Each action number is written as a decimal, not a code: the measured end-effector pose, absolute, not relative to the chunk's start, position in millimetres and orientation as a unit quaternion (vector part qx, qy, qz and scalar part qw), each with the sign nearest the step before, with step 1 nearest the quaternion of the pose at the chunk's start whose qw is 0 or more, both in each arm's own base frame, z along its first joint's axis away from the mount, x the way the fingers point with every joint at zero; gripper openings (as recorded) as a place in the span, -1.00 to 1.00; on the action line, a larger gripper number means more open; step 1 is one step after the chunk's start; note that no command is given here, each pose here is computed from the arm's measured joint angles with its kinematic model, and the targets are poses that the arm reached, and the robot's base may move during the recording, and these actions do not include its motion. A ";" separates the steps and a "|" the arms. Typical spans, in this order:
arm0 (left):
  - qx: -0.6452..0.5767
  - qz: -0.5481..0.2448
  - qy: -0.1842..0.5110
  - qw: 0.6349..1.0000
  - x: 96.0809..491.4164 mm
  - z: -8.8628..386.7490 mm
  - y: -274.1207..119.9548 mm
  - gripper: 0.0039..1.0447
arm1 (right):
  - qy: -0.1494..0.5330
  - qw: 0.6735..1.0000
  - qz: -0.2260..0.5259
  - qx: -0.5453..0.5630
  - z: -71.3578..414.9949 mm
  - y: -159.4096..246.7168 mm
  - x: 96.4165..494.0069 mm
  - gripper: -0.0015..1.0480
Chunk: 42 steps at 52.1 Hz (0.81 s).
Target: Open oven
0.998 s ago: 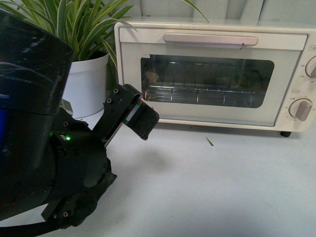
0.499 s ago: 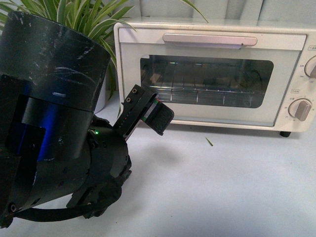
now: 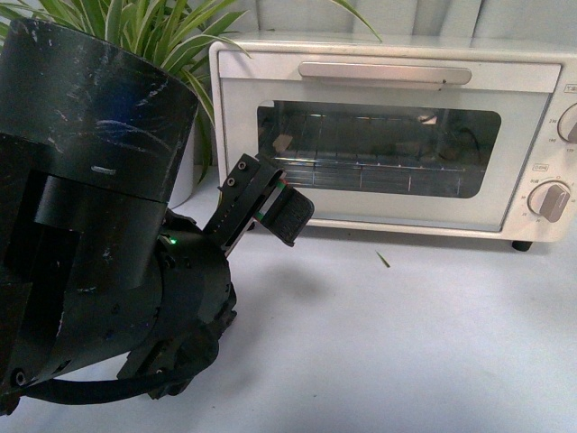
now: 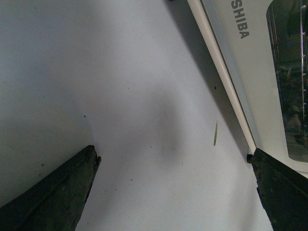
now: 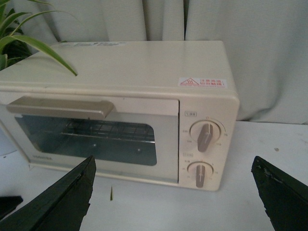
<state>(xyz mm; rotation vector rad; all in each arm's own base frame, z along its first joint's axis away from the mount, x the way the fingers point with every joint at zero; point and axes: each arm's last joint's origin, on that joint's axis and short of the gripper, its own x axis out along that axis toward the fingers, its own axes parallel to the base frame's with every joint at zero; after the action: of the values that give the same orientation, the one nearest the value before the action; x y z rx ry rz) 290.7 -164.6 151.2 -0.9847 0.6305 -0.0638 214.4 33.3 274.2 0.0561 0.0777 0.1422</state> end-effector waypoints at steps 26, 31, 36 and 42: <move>-0.473 -0.028 0.296 0.830 288.8 151.6 -160.1 0.88 | 0.134 0.988 0.049 0.056 282.4 73.3 308.1 0.82; -0.475 -0.028 0.296 0.829 288.6 151.4 -160.0 0.88 | 0.136 0.987 0.052 0.061 285.5 80.1 311.8 0.82; -0.476 -0.027 0.296 0.828 288.6 151.3 -160.0 0.88 | 0.140 0.986 0.056 0.066 288.4 86.6 315.0 0.82; -0.476 -0.027 0.296 0.828 288.7 151.4 -159.8 0.88 | 0.145 0.986 0.051 0.070 290.1 93.5 319.7 0.82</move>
<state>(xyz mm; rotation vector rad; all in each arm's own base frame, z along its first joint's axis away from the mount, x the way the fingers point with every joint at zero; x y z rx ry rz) 288.7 -159.8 151.4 -1.0116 0.6279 -0.0580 319.7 93.5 290.1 0.1404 0.2912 0.1022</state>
